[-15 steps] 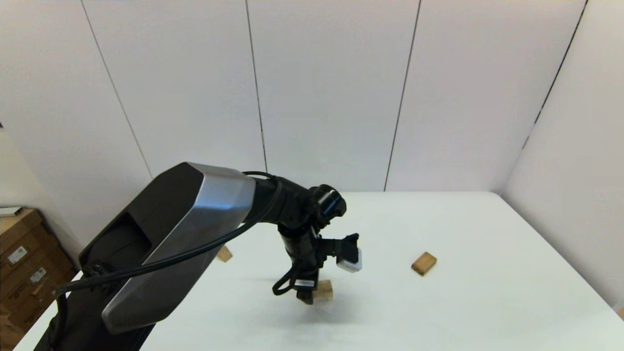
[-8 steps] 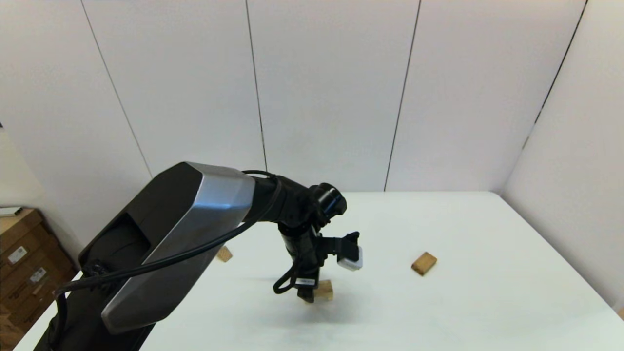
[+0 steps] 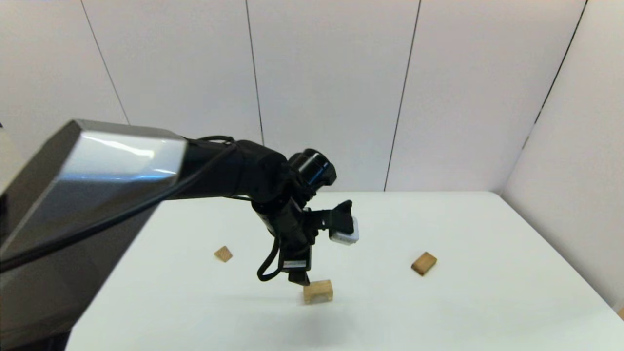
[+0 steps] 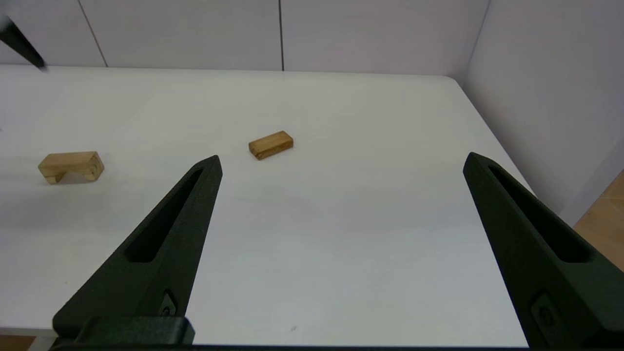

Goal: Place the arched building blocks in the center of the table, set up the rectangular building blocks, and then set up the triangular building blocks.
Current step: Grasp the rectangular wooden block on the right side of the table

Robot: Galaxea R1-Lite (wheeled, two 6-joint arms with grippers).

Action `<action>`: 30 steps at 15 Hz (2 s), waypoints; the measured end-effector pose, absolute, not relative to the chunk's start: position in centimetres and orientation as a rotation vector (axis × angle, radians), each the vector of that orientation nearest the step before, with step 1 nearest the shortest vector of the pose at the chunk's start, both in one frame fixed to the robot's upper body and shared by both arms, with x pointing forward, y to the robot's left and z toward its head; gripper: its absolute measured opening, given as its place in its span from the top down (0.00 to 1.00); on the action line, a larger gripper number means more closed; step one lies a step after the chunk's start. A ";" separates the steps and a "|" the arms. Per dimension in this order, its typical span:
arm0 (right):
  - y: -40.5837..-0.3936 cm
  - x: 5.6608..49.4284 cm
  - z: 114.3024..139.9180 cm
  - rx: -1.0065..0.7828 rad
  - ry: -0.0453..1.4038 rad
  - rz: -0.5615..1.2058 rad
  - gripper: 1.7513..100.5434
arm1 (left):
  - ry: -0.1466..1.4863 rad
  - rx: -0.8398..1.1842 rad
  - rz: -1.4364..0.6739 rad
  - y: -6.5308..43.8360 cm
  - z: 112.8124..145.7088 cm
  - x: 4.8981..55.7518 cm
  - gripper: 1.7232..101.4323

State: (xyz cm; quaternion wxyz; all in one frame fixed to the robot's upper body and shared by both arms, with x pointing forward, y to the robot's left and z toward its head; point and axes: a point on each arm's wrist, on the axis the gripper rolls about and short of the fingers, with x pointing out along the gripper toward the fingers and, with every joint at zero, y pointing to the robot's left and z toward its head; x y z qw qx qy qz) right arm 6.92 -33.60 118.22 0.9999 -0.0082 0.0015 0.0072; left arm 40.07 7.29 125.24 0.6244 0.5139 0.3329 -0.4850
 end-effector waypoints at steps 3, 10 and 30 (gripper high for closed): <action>-33.6 6.9 118.2 -0.016 0.004 0.014 0.03 | 0.692 1.134 -0.971 10.8 131.1 37.5 0.04; -33.6 6.9 118.2 -0.016 0.003 0.015 0.03 | 0.584 0.955 -0.358 24.7 141.4 27.6 0.04; -33.6 6.9 118.2 -0.016 0.003 0.014 0.03 | 0.327 0.512 0.386 33.8 131.7 1.4 0.04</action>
